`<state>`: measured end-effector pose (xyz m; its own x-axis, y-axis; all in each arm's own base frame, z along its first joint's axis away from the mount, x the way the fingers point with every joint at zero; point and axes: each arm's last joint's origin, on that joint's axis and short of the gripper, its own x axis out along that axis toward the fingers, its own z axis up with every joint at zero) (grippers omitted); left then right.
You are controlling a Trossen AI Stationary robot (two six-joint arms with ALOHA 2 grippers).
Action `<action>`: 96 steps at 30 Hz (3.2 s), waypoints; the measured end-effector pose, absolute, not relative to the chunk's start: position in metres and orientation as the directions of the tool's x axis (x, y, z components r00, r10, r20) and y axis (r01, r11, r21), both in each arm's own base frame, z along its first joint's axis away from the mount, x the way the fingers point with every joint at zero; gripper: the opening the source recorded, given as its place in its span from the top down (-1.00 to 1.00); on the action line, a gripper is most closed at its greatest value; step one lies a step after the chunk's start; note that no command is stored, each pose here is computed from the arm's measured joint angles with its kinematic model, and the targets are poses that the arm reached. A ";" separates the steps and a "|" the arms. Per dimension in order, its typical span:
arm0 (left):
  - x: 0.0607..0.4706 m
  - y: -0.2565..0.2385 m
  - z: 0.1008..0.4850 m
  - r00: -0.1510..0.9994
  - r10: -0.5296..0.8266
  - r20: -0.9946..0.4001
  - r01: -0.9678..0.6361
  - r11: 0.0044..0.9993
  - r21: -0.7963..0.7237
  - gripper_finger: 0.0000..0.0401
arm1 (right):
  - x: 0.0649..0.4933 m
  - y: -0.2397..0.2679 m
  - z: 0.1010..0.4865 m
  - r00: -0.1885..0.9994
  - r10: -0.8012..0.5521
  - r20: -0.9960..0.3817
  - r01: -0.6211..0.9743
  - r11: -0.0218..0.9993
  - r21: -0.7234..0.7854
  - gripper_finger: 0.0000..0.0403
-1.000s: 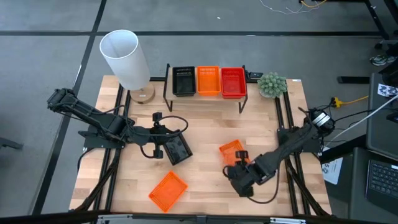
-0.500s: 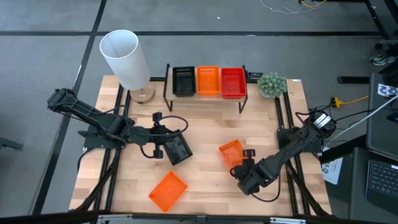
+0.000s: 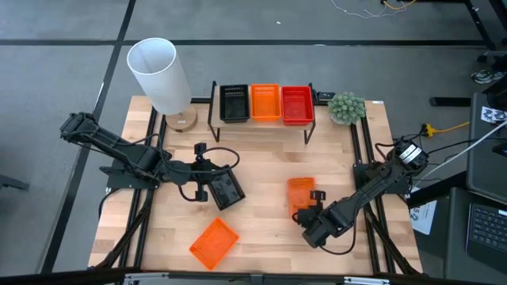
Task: Stack baskets on shelf by color
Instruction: Stack the right orange basket on top of the orange basket on the shelf, then stack the black basket on top of the stacked black baskets on the shelf
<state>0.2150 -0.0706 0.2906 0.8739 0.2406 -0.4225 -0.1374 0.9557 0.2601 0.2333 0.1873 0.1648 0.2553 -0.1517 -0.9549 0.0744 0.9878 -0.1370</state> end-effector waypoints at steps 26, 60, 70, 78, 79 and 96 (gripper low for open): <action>0.215 -0.071 0.291 0.874 0.241 -0.422 -0.137 0.956 0.260 0.79 | 0.329 0.072 0.355 0.449 -0.724 -0.523 0.181 0.647 -0.741 0.99; 0.215 -0.071 0.290 0.874 0.241 -0.423 -0.123 0.950 0.287 0.79 | 0.362 -0.118 0.343 0.435 -0.357 -0.827 0.051 0.926 -0.373 0.98; 0.215 -0.071 0.290 0.873 0.241 -0.424 -0.122 0.950 0.288 0.79 | 0.362 -0.119 0.342 0.419 -0.381 -0.824 0.078 0.920 -0.385 0.75; 0.215 -0.071 0.290 0.873 0.241 -0.424 -0.125 0.951 0.284 0.79 | 0.362 -0.119 0.342 0.419 -0.389 -0.820 0.113 0.919 -0.378 0.54; 0.215 -0.071 0.290 0.873 0.241 -0.424 -0.124 0.951 0.284 0.79 | 0.363 -0.118 0.343 0.420 -0.388 -0.820 0.112 0.919 -0.378 0.52; 0.215 -0.071 0.290 0.873 0.241 -0.424 -0.125 0.951 0.283 0.79 | 0.377 -0.043 0.359 0.576 0.070 -0.814 0.056 0.991 0.125 0.42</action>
<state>0.2150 -0.0706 0.2904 0.8732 0.2406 -0.4239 -0.1246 0.9510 0.2830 0.3769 -0.0432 0.3588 0.5764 0.0698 -0.8142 0.0558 0.9906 0.1245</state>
